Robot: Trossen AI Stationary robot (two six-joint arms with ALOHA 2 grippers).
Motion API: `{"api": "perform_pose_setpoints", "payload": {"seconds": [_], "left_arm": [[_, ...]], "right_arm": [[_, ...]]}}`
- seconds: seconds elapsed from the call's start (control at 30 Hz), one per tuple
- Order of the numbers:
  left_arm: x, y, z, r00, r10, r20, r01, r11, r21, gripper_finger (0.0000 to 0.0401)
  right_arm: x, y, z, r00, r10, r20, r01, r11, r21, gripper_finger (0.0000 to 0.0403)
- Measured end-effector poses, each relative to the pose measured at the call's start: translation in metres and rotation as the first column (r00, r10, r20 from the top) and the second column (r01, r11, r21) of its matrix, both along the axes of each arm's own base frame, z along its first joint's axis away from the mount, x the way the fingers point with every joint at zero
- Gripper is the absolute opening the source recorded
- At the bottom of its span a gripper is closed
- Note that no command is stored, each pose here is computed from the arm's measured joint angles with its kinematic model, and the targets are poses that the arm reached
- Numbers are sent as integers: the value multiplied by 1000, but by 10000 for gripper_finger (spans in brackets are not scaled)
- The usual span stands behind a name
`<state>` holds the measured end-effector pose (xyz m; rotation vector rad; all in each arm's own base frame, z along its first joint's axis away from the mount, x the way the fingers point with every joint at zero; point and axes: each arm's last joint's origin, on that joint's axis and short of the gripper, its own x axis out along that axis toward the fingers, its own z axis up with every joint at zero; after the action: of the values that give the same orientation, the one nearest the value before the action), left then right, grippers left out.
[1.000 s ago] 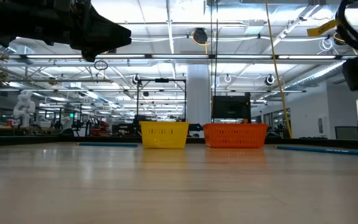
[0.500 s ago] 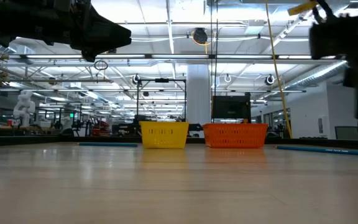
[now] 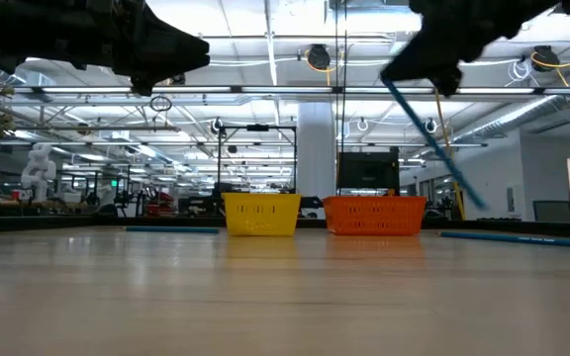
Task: Sort pens & pencils
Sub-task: Put the bottom right blue pencil into the orange basket
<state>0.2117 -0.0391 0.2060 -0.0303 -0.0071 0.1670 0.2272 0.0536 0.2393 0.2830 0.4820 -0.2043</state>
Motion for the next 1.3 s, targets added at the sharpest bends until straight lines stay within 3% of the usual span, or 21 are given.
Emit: {"api": "perform_pose_setpoints", "payload": {"seconds": [0.23, 0.37, 0.53, 1.0, 1.2, 1.3], "left_arm": [[2, -1, 5, 998, -9, 67, 10, 1000, -18, 134], [5, -1, 4, 996, -13, 84, 15, 1000, -21, 134], [18, -1, 5, 995, -77, 64, 79, 997, -16, 134], [24, 0, 3, 996, -78, 35, 78, 997, -8, 134], [24, 0, 4, 996, -78, 42, 77, 997, 12, 134], [24, 0, 4, 996, -78, 43, 77, 997, 22, 134]], "right_arm": [[6, -10, -4, 952, 60, 300, -32, 995, -95, 0], [0, -12, -13, 918, 91, 386, -47, 991, -121, 0], [-4, -15, -18, 921, 79, 382, -37, 993, -115, 0], [-4, -15, -19, 924, 85, 372, -41, 991, -123, 0], [9, -31, 12, 916, 70, 394, 37, 966, -257, 0], [19, -46, 35, 958, 39, 285, 60, 941, -332, 0]]}}
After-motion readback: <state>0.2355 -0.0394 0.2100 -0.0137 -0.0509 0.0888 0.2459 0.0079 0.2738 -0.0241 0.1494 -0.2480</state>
